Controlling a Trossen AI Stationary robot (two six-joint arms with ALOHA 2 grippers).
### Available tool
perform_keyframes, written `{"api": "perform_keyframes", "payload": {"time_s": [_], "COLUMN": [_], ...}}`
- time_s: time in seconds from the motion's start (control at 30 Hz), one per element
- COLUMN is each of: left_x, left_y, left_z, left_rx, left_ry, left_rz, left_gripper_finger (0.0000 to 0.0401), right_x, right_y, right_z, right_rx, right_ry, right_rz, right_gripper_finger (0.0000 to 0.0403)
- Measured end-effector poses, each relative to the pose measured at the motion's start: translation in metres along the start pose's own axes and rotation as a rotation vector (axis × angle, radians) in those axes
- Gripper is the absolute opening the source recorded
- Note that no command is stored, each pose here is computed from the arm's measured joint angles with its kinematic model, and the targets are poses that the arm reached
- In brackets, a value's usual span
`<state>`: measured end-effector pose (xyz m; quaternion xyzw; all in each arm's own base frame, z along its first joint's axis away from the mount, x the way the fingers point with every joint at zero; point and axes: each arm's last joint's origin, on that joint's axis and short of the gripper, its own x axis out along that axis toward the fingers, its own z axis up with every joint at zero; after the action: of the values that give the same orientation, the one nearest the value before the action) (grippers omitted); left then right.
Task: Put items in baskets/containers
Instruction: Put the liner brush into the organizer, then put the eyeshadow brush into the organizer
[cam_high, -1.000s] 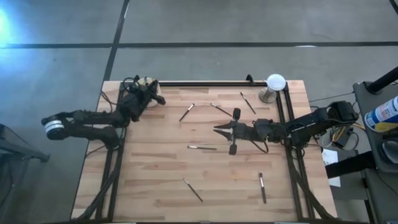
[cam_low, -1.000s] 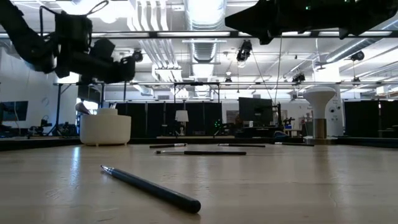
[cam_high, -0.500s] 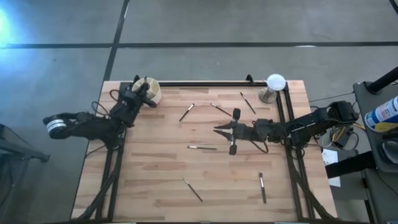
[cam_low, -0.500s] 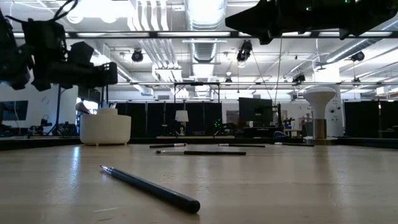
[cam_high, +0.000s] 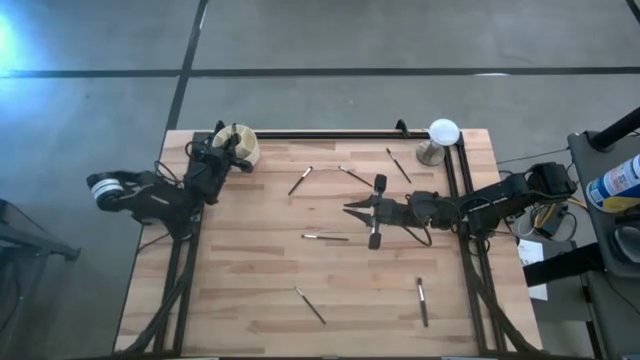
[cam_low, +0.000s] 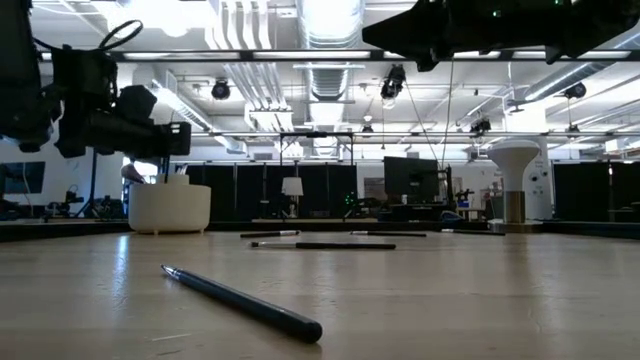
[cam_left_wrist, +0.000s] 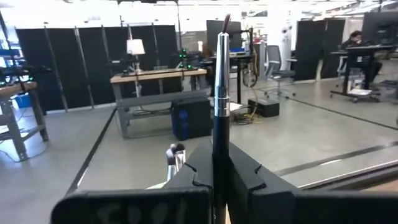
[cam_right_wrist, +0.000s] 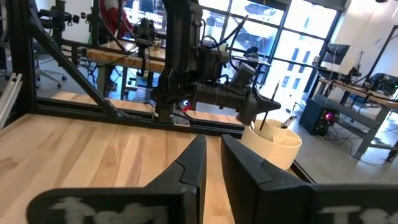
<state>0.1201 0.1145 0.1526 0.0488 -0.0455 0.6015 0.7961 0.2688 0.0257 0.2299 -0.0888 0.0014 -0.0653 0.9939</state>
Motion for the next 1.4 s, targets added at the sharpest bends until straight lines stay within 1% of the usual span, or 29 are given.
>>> {"api": "perform_keyframes", "payload": {"time_s": [0.2,0.4,0.6,0.77,0.97,1.1,1.3,1.4], "left_x": [0.001,0.002,0.002,0.002,0.000,-0.002,-0.006,-0.008], "left_y": [-0.002,-0.003,-0.002,-0.002,-0.002,-0.002,-0.003,-0.003], "left_z": [-0.010,-0.016,-0.012,-0.010,-0.005,0.000,0.007,0.010], "left_rx": [0.011,0.017,-0.058,-0.086,-0.100,-0.093,-0.073,-0.082], "left_ry": [0.050,0.077,0.049,0.035,0.009,-0.013,-0.031,-0.038], "left_rz": [-0.002,-0.005,-0.001,-0.001,-0.007,-0.014,0.035,0.030], "left_gripper_finger": [0.0011,0.0030,0.0036,0.0042,0.0057,0.0060,0.0061,0.0061], "right_x": [0.000,0.000,0.000,0.000,0.000,0.000,0.000,0.000], "right_y": [0.000,0.000,0.000,0.000,0.000,0.000,0.000,0.000], "right_z": [0.000,0.000,0.000,0.000,0.000,0.000,0.000,0.000], "right_rx": [-0.003,-0.003,-0.003,-0.003,-0.003,-0.003,-0.004,-0.004], "right_ry": [0.000,0.000,0.000,0.000,0.000,-0.001,0.001,0.002], "right_rz": [0.000,0.000,0.000,0.000,0.000,0.000,0.000,0.001], "right_gripper_finger": [0.0043,0.0043,0.0043,0.0043,0.0043,0.0043,0.0043,0.0043]}}
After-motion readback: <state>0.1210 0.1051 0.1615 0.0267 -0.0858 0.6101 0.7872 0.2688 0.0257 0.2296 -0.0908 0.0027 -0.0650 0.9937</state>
